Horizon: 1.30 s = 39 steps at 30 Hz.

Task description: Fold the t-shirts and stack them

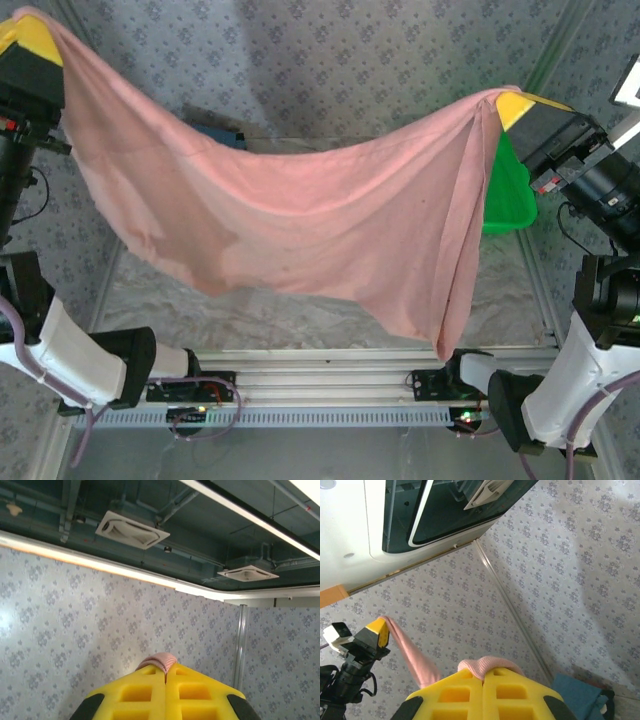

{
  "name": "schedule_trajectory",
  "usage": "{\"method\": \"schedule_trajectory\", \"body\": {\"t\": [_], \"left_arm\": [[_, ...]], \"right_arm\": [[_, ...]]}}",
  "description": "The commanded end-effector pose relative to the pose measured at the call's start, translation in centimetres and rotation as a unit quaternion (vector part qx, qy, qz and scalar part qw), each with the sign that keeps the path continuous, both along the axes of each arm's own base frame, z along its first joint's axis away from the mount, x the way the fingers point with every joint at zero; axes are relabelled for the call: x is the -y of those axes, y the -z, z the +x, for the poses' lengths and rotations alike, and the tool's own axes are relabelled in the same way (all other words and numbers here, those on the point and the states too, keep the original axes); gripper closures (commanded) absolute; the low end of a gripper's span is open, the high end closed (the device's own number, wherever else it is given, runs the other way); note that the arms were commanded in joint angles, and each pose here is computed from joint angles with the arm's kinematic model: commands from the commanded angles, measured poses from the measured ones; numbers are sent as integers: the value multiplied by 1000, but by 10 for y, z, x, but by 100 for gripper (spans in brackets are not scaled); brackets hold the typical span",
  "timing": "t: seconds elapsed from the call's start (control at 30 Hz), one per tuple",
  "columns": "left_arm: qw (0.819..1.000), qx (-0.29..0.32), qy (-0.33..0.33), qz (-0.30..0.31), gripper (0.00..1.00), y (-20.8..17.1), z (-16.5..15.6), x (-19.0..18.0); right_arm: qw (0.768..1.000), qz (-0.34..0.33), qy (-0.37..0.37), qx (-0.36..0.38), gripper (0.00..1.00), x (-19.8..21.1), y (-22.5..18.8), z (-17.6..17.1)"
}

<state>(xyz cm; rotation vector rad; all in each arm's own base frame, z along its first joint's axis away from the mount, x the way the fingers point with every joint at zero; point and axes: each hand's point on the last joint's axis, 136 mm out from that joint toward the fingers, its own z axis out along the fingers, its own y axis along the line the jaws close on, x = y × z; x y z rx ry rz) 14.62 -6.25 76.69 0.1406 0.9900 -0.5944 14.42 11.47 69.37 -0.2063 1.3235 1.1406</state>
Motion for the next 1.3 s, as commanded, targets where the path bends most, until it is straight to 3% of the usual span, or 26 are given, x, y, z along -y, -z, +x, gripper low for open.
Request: {"method": "schedule_trajectory", "body": {"t": [0.0, 0.13, 0.33, 0.53, 0.73, 0.93, 1.1, 1.27], "left_arm": [[999, 27, -26, 4, 100, -9, 2, -6], [999, -11, -33, 15, 100, 5, 29, -8], [985, -157, -40, 55, 100, 80, 121, -13], [957, -273, -52, 86, 100, 189, 211, -17], [911, -384, -54, 141, 100, 324, 298, 1], [877, -441, -83, 171, 100, 407, 362, 7], [857, -460, -106, 207, 100, 435, 408, 20], [843, -480, -120, 214, 100, 463, 432, 22]], "right_arm": [[1000, -7, -5, -2, 100, -1, 2, 1], [999, -12, 3, -40, 100, 3, 26, 27], [989, -18, 24, -143, 100, 16, 107, 91], [961, -39, 65, -266, 100, 37, 218, 162], [909, -79, 114, -393, 100, 65, 333, 227], [873, -125, 140, -450, 100, 83, 404, 287], [848, -161, 153, -480, 100, 93, 445, 338], [823, -211, 157, -503, 100, 88, 482, 384]]}}
